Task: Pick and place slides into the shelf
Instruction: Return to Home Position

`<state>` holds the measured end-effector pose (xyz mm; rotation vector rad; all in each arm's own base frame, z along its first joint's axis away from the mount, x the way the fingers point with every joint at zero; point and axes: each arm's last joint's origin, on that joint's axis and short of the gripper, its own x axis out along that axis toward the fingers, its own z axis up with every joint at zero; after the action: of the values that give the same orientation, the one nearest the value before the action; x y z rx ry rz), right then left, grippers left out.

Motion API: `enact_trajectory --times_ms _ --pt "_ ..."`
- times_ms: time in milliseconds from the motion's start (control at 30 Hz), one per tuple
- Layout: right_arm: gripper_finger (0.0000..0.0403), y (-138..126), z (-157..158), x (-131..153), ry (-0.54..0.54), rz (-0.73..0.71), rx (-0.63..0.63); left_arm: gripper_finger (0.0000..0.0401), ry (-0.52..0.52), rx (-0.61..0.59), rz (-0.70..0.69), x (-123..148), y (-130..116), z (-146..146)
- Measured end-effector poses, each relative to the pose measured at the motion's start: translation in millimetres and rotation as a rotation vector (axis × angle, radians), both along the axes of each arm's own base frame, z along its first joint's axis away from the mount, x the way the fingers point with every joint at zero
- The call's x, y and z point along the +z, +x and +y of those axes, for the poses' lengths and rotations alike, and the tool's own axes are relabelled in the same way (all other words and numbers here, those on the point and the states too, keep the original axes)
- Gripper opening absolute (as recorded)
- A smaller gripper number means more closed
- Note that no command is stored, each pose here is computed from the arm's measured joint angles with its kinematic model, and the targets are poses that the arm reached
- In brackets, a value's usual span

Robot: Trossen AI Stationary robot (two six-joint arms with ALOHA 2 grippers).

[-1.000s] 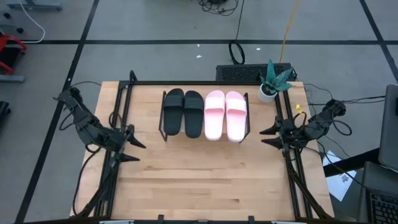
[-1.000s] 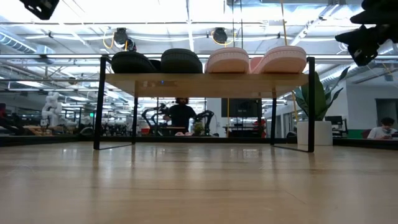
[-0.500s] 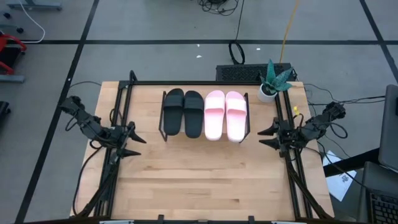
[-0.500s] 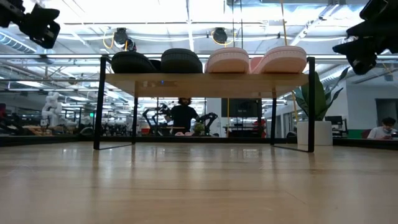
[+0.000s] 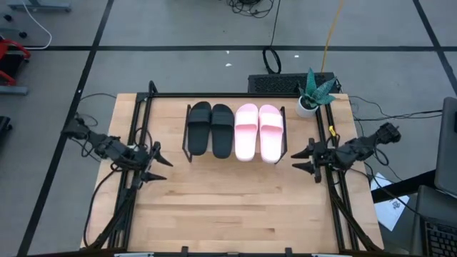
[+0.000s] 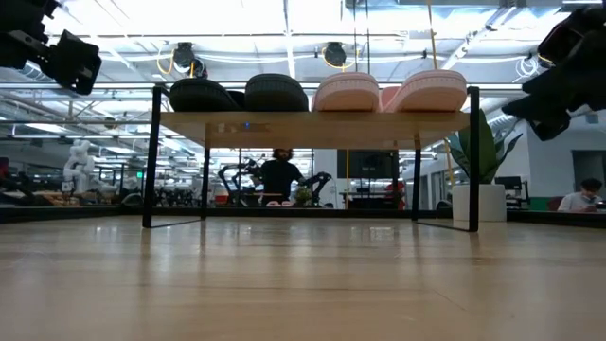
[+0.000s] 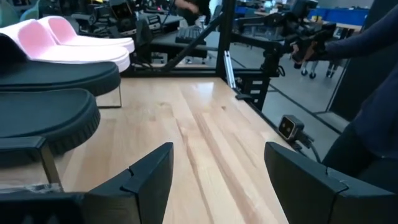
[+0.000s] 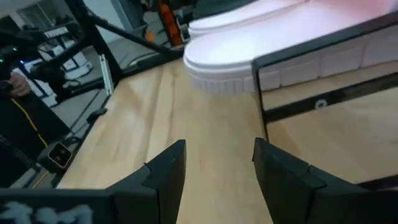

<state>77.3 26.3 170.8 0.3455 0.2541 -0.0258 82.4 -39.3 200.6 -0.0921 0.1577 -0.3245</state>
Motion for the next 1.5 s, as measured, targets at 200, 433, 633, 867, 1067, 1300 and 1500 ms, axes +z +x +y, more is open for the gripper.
enact_trajectory --times_ms 200,433,633,867,1067,1300,1500 --pt "0.0178 2.9 -7.6 -2.0 -0.012 0.036 0.036 0.0253 0.007 -0.017 -0.01 -2.1 -0.6 5.8" --pt "0.0178 4.8 -15.5 -1.6 -0.049 0.038 0.037 0.0253 -0.01 0.008 0.024 -5.3 -1.4 9.9" --pt "0.0178 6.9 -16.2 -3.8 -0.079 0.02 0.035 0.0253 0.001 0.057 0.025 -5.8 -1.1 11.3" --pt "0.0178 9.6 -15.8 -11.2 -0.081 0.018 0.034 0.0253 -0.113 0.117 0.065 -6.5 -0.9 12.5" --pt "0.0178 10.7 -15.6 -8.6 -0.077 -0.017 0.031 0.0253 -0.19 0.132 0.086 -6.4 -0.9 12.5" --pt "0.0178 12.3 -15.4 -4.2 -0.068 -0.075 0.028 0.0253 -0.189 0.132 0.086 -6.3 -0.9 12.5" --pt "0.0178 12.4 -15.4 -3.8 -0.068 -0.08 0.028 0.0253 -0.189 0.132 0.085 -6.3 -0.9 12.6"
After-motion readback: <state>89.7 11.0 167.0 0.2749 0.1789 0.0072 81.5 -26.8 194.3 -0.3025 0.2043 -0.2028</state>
